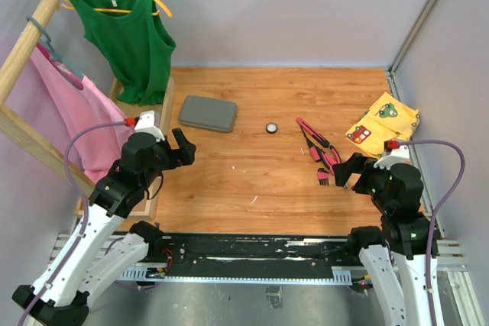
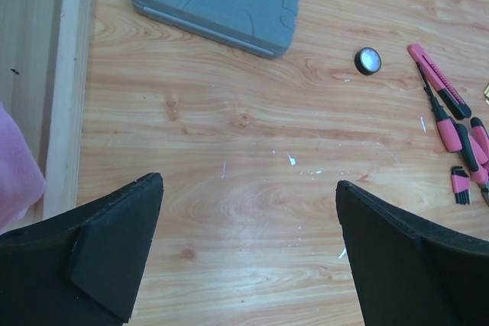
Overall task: Sort the tools into containers
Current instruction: Move the storage box to the center of the board.
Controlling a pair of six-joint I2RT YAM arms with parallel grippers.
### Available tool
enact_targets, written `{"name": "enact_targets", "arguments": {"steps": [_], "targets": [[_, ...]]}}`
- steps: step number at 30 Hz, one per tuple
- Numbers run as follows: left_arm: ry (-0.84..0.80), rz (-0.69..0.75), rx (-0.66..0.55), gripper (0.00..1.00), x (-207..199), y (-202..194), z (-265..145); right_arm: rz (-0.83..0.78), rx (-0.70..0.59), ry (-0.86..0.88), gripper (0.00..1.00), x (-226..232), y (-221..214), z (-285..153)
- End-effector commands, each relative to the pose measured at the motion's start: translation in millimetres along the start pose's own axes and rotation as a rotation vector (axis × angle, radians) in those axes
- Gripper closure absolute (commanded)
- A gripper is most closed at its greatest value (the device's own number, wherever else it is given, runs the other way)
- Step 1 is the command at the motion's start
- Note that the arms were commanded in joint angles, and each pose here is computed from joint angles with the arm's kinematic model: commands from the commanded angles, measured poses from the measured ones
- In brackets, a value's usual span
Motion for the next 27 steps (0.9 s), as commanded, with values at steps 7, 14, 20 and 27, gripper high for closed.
{"name": "enact_targets", "arguments": {"steps": [7, 14, 20, 27], "targets": [[-0.029, -0.034, -0.073, 0.01, -4, 16, -10, 0.042, -0.004, -0.079, 0.01, -2, 6, -10], [-0.015, -0.046, -0.087, 0.01, -4, 19, -11, 0.069, 0.044, -0.089, 0.01, 0, 8, -10], [0.006, -0.05, -0.092, 0.01, -2, 19, -10, 0.069, 0.084, -0.066, 0.01, 1, 9, -3], [0.032, -0.06, -0.093, 0.01, -1, 18, -9, 0.068, 0.101, -0.094, 0.01, 0, 12, 3]]}}
Point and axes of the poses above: each gripper's point midway between its finger pads, its own z axis out along the fingers, its own x axis along the line the jaws close on, y = z × x, the point moved 10 cm from there along -z, back along the fingers, and after that the axes turned 2 degrees about -z, right-handed, at the moved point
